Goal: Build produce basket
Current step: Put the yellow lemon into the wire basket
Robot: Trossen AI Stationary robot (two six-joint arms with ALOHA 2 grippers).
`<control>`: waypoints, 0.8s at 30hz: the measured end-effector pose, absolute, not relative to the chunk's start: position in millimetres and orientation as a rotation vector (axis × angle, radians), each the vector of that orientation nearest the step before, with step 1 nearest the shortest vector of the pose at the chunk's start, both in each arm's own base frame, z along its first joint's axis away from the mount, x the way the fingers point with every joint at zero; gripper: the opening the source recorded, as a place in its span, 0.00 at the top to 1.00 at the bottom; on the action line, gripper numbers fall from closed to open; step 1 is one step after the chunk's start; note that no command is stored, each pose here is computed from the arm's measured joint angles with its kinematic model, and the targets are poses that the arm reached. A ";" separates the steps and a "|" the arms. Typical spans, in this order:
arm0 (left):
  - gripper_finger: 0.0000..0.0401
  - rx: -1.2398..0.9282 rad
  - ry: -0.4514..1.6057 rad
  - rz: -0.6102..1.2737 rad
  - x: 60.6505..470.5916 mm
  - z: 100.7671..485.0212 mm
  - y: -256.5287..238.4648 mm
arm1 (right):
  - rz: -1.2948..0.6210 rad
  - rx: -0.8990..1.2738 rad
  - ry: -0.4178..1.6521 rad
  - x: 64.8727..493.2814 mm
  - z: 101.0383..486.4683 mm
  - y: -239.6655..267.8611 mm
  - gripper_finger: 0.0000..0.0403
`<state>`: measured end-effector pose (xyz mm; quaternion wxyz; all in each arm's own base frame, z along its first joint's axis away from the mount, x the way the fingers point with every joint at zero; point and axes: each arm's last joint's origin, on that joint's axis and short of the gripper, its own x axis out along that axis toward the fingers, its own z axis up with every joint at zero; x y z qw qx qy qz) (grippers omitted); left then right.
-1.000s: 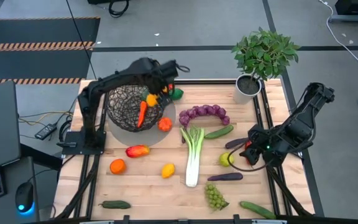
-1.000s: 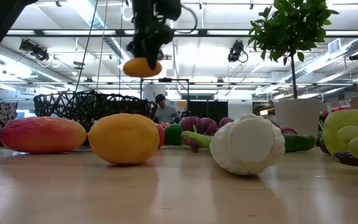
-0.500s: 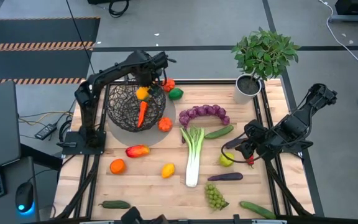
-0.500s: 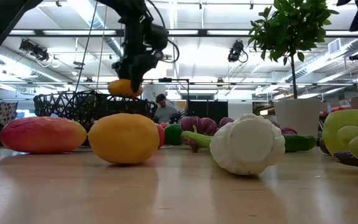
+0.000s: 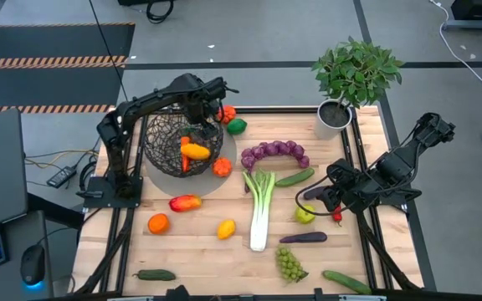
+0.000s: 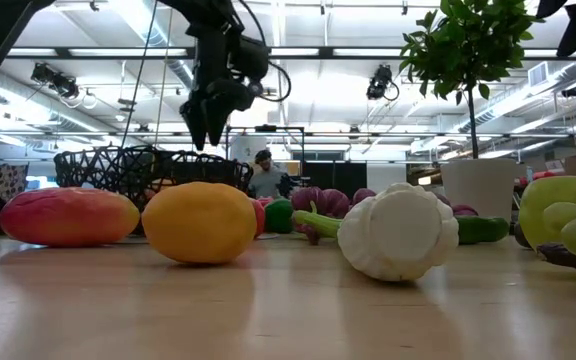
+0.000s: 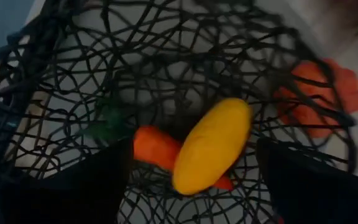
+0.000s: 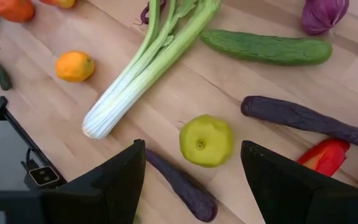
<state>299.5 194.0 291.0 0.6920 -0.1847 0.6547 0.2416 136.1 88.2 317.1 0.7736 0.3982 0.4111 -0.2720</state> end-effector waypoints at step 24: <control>0.13 0.276 1.419 -0.060 361.8 295.4 35.4 | -0.494 0.761 0.975 135.0 316.5 90.0 0.34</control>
